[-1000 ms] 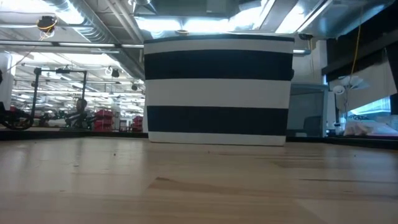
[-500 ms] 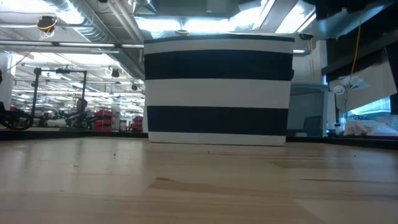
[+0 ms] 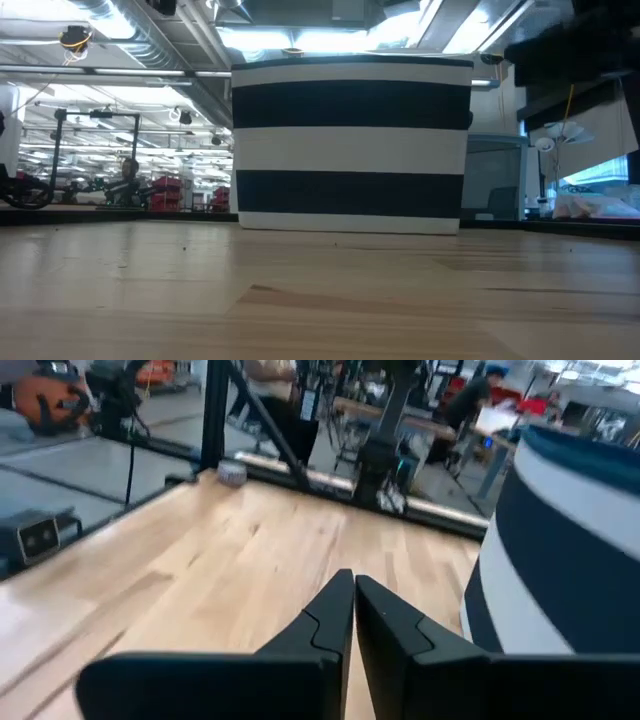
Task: Sort clothes
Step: Return to Home Position
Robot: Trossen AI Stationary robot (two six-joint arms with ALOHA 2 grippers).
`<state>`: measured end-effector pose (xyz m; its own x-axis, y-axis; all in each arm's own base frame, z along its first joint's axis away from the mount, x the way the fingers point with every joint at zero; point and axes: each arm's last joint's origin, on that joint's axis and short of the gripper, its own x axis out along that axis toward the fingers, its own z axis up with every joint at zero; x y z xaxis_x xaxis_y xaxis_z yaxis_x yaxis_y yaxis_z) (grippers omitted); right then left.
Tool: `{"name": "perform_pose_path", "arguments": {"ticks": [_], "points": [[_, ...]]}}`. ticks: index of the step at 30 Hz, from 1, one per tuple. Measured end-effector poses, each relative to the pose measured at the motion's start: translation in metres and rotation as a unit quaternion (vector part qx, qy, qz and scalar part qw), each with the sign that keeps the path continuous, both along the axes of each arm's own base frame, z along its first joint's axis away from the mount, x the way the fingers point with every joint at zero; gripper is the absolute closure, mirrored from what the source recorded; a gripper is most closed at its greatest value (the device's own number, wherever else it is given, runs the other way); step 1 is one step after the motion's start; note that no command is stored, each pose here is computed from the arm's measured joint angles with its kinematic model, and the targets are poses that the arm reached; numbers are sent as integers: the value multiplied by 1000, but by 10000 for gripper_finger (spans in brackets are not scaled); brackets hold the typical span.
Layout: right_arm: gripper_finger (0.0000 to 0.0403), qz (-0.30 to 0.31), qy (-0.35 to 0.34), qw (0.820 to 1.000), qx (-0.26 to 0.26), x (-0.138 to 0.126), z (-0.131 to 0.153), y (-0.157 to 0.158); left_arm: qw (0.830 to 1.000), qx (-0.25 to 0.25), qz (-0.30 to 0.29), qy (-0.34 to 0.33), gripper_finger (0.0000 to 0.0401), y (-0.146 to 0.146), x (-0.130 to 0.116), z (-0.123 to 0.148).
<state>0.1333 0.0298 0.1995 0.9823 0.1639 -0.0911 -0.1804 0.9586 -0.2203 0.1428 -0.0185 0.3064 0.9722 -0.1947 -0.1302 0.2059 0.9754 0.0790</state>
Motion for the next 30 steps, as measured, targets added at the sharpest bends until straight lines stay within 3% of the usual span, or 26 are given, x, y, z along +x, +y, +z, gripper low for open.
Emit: {"name": "perform_pose_path", "arguments": {"ticks": [5, 8, 14, 21, 30], "points": [[371, 0, 14, 1000, -4, 0, -3, 0, 999, -8, 36, -13, 400, 10, -3, -35], [370, 18, 6, 999, -32, 0, -2, 1, 998, -22, 55, -30, 400, 16, -8, -53], [370, 37, -36, 996, -72, -1, -5, 2, 997, -57, 30, -39, 400, 16, -21, -73], [370, 43, -44, 997, -52, -10, -35, 0, 997, -63, 30, -42, 400, 16, -31, -94], [370, 41, -50, 996, -62, -14, -33, -1, 994, -82, 63, -43, 400, 21, -38, -122]]}}
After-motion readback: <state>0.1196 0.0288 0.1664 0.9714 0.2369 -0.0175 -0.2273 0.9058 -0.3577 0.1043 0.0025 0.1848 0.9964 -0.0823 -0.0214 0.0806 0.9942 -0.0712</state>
